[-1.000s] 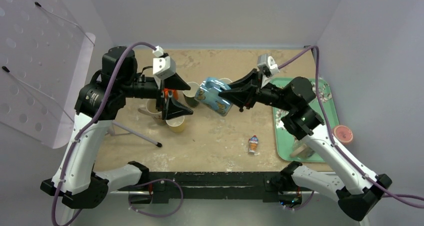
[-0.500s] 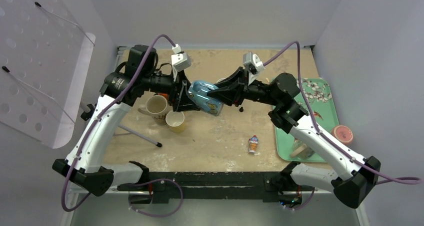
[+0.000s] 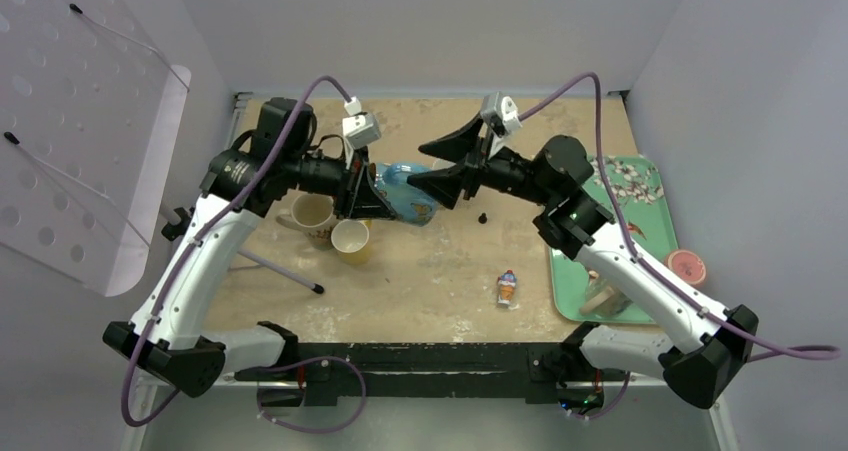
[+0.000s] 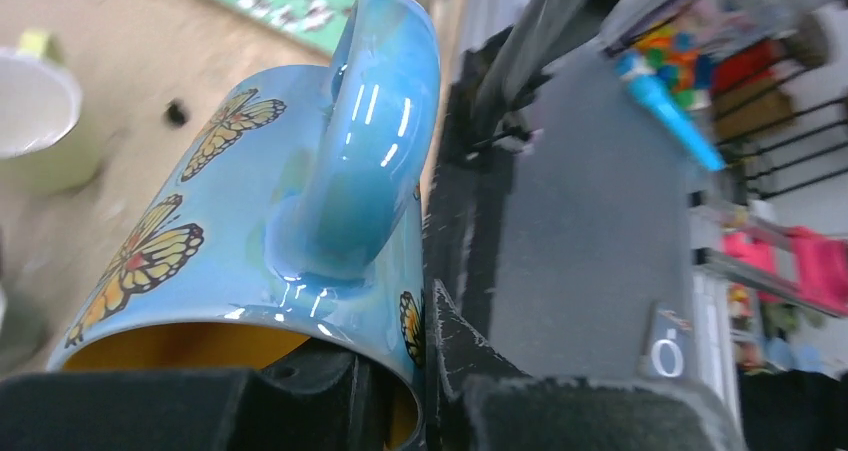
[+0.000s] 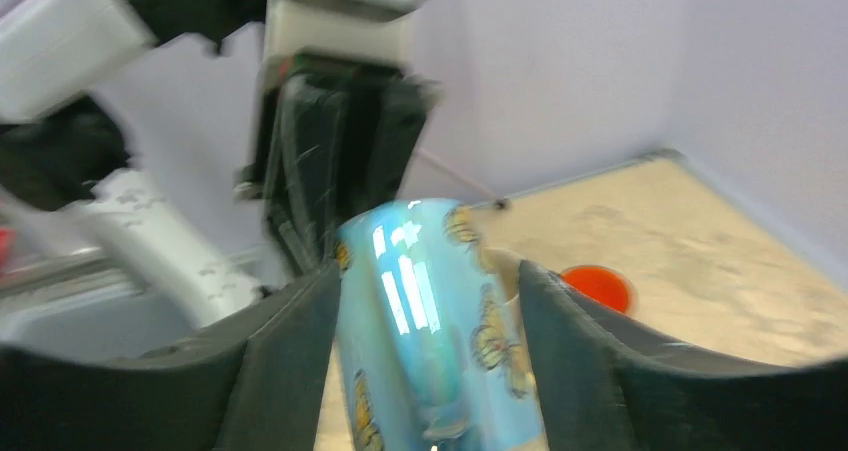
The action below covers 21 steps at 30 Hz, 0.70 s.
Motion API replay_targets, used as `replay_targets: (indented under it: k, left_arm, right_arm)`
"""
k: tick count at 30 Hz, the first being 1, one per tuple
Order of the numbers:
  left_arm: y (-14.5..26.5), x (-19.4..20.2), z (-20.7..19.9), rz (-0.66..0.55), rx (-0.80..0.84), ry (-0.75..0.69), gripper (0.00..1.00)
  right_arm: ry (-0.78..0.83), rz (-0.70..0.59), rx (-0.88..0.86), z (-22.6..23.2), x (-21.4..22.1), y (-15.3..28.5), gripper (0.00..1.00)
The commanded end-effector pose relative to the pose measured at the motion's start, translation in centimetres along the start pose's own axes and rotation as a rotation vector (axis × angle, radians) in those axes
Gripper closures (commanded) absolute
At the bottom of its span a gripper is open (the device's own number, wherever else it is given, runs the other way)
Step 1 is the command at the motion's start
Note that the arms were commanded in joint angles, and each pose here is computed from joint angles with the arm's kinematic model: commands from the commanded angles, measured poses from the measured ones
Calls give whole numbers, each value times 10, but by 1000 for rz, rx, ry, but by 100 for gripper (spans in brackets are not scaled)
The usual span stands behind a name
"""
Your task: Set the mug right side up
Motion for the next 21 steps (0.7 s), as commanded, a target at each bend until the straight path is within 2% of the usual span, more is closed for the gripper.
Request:
replay_targets:
  k: [1,4,6,9,13,16,21]
  left_arm:
    - [13,22,25,116,-368,-154,100]
    - [18,50,49,306,-539,-205,100]
    - [11,68,53,414,-527,-218,100]
    - [-11,85,54,523,-481,-268,100]
    - [-36,80,73,569,-516,-293,100]
    - [-54,74,95,649,-574,-283,100]
    - [-84,81,123,737,-597,-294,100]
  right_arm:
    - [9,22,417,-30,-15,5,16]
    - [-26,20,833,-53,-11,36,9]
    - [-86,22,1094,-72,-11,63,8]
    - [-210,43,1385,-103,1,111,7]
    - [-255,11,1665,-127,19,175,7]
    - [-256,-17,1866,-135,28,217,2]
    - [-262,-66,2058,-138,41,268,1]
Point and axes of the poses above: each gripper's point midway between its finger pads, its own y axis back along the fingers, its own z axis along the line the jaws close on, x = y × z, the point moved 9 cm from there along y, back along the fingers, and after that the axes turned 1 degree about y, right-handed, at the moved point
